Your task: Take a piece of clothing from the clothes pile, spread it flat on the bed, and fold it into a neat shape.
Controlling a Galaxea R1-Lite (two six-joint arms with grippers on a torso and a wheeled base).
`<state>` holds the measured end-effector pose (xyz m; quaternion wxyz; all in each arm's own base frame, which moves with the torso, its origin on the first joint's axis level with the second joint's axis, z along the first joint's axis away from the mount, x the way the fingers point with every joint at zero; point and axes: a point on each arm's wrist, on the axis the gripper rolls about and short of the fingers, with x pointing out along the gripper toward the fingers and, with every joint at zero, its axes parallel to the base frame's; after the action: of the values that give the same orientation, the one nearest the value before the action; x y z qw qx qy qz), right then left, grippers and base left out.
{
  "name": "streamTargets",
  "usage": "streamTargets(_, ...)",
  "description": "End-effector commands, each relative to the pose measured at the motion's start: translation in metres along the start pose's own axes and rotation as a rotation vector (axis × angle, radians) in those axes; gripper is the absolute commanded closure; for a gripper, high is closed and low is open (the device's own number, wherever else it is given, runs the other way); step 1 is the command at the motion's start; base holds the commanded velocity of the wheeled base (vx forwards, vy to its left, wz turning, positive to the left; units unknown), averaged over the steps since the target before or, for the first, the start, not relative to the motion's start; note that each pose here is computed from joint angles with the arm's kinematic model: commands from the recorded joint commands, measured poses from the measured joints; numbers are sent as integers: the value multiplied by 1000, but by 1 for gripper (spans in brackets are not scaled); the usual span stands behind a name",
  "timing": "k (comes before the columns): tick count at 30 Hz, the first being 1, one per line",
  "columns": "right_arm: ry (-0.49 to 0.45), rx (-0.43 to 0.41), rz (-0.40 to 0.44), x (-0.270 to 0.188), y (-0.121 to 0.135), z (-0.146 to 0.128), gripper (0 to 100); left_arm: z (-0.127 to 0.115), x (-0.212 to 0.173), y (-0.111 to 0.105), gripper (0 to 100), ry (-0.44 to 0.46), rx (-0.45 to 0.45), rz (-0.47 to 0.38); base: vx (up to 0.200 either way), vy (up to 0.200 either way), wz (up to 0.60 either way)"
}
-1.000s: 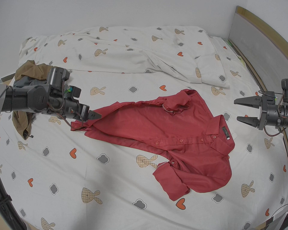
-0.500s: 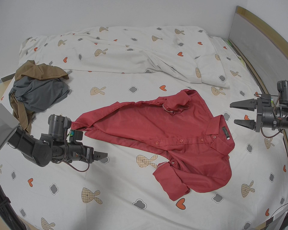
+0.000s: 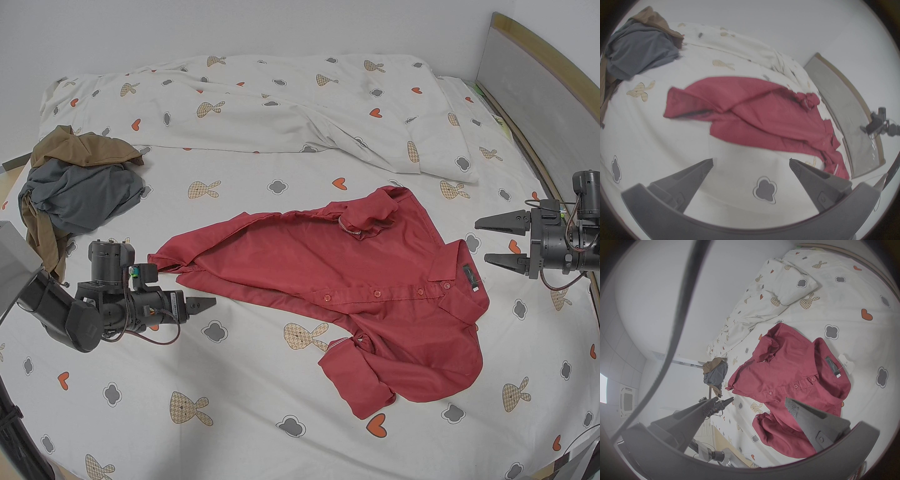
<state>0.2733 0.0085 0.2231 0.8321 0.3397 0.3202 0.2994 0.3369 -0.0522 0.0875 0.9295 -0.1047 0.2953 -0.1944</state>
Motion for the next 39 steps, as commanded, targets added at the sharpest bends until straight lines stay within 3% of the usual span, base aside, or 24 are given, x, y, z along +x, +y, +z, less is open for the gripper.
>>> streamTargets(1, 16, 2, 5, 4, 0, -2, 0, 8, -4, 10, 0, -56, -52, -21, 0, 0, 0)
streamTargets(5, 18, 2, 5, 5, 0, -2, 0, 12, 1, 11, 0, -89, -153, -108, 0, 0, 0)
streamTargets(7, 17, 0, 6, 4, 0, -2, 0, 10, 5, 13, 0, -95, -154, -124, 0, 0, 0)
streamTargets(33, 35, 12, 2, 10, -4, -4, 0, 9, 34, 40, 0, -101, -173, -94, 0, 0, 0)
streamTargets(34, 35, 12, 2, 10, -4, -4, 0, 10, 34, 40, 100, -105, -171, -95, 0, 0, 0)
streamTargets(39, 36, 12, 4, 10, -4, -4, 0, 10, 33, 40, 100, -105, -171, -95, 0, 0, 0)
